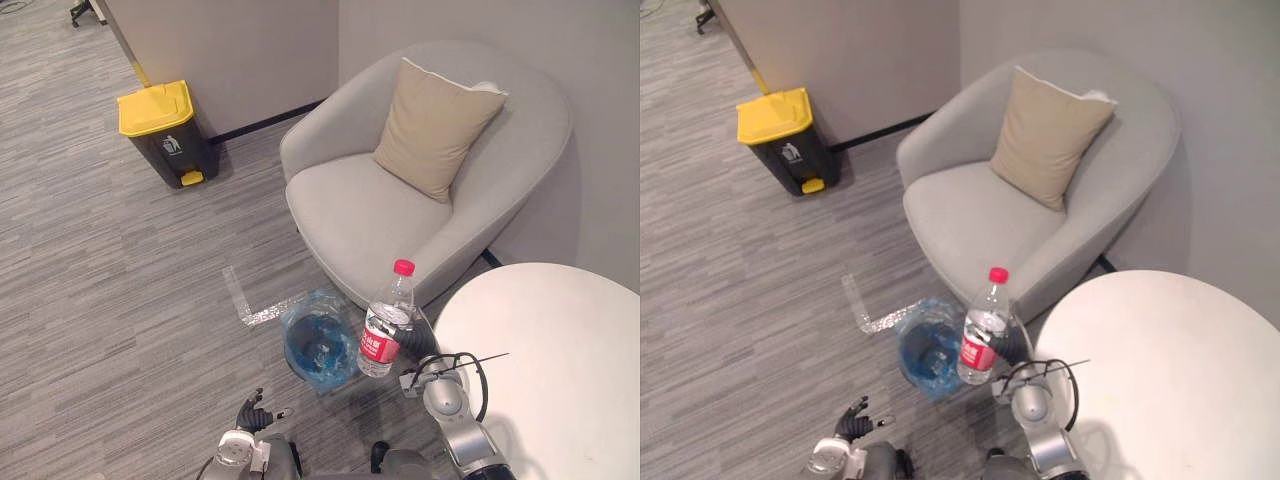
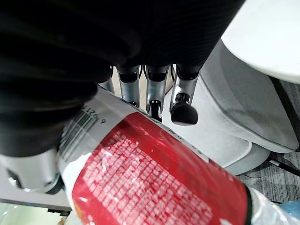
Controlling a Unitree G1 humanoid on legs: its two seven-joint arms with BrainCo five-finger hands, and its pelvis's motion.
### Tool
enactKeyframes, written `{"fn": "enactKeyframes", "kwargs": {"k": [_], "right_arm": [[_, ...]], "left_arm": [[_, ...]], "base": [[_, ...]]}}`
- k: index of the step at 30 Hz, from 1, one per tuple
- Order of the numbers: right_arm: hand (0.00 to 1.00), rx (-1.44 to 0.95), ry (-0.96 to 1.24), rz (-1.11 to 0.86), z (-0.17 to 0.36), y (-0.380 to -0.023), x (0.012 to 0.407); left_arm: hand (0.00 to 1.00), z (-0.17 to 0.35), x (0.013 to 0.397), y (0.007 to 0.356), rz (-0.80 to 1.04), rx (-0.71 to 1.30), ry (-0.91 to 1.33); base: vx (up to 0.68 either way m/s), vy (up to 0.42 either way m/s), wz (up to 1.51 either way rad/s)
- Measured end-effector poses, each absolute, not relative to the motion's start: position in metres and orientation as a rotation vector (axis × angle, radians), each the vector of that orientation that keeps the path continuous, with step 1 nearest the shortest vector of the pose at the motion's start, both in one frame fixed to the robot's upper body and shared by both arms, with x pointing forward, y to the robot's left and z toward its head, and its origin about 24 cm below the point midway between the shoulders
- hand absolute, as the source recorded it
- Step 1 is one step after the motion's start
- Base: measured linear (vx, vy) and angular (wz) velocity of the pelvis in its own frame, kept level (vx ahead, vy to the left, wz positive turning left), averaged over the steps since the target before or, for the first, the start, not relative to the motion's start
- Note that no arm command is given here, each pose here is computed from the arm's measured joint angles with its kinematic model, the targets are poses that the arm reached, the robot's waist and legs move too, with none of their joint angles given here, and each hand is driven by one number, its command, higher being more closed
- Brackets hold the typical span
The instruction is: Gather rubbish on tea table into small bin, then transfer packed bag to large trash can.
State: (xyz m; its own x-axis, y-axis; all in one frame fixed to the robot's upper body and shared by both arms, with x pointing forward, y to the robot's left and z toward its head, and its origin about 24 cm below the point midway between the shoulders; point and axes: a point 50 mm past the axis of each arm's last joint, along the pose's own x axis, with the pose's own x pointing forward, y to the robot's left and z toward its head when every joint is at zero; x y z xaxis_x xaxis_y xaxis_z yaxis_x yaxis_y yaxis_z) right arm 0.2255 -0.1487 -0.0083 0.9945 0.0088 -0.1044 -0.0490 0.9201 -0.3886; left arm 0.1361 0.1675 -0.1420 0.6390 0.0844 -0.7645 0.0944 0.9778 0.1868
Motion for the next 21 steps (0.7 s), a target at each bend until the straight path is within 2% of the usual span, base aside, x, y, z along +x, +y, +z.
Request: {"fn": "enactKeyframes", "kwargs": {"k": [5, 12, 15, 21], "right_arm": [[1.00, -0.356, 0.118, 0.064, -0.012, -0.133, 0.222], [1.00, -0.416, 0.159, 0.164, -0.026, -0.121, 0.227], [1.00, -0.508, 0.126, 0.209, -0.021, -0.122, 0.243], [1.00, -0.632, -0.083, 0.264, 0.030, -0.104, 0.300]], "left_arm": [[0.00, -0.140, 0.137, 0.178, -0.001, 0.256, 0.874], [0.00, -0.142, 0.135, 0.178, -0.005, 0.265, 0.888], [0.00, -0.138, 0.148, 0.174, -0.002, 0.265, 0.852], [0.00, -0.113, 0.197, 0.184, 0.098, 0.211, 0.701]], "base": [[0.11, 0.167, -0.01], [0.01, 0.005, -0.22], [-0.07, -0.002, 0.02], [-0.17, 0.051, 0.11]]}}
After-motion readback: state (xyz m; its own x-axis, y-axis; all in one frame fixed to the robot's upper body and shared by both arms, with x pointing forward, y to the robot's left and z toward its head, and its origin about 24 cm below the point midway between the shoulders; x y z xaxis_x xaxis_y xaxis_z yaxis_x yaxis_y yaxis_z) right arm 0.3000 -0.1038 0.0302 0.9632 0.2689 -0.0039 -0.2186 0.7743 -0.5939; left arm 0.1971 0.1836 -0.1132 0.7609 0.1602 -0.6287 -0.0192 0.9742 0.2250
